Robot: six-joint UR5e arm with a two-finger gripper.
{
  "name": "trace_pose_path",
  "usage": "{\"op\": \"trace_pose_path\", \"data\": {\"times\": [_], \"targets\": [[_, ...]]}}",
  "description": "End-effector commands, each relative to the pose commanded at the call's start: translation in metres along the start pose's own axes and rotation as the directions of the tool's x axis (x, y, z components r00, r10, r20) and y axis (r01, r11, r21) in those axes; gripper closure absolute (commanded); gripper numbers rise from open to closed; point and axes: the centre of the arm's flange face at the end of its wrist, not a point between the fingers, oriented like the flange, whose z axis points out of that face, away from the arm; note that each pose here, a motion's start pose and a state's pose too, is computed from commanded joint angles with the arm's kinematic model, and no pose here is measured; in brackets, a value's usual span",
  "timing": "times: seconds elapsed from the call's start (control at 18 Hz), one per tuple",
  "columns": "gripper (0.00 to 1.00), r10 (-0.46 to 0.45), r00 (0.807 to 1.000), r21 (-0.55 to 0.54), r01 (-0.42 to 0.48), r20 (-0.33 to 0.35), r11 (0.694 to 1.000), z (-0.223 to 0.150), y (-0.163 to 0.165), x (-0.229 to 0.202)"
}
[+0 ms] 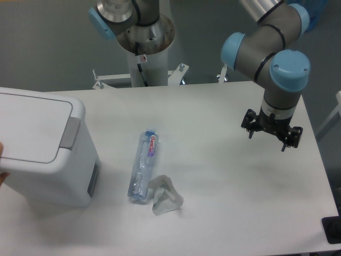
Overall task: Open the trash can
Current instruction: 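Move the gripper from its start pose toward the white trash bin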
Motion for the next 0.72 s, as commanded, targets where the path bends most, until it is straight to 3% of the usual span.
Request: {"op": "trace_pose_path", "data": {"times": [0.44,0.72], "targets": [[0.0,-0.003,1.0,0.054,0.003,-0.012,0.999,-0.005,-0.005,0.003],[0.0,-0.113,0.994,0.146,0.11,0.014,0.983,0.019,-0.01,0.022]]}}
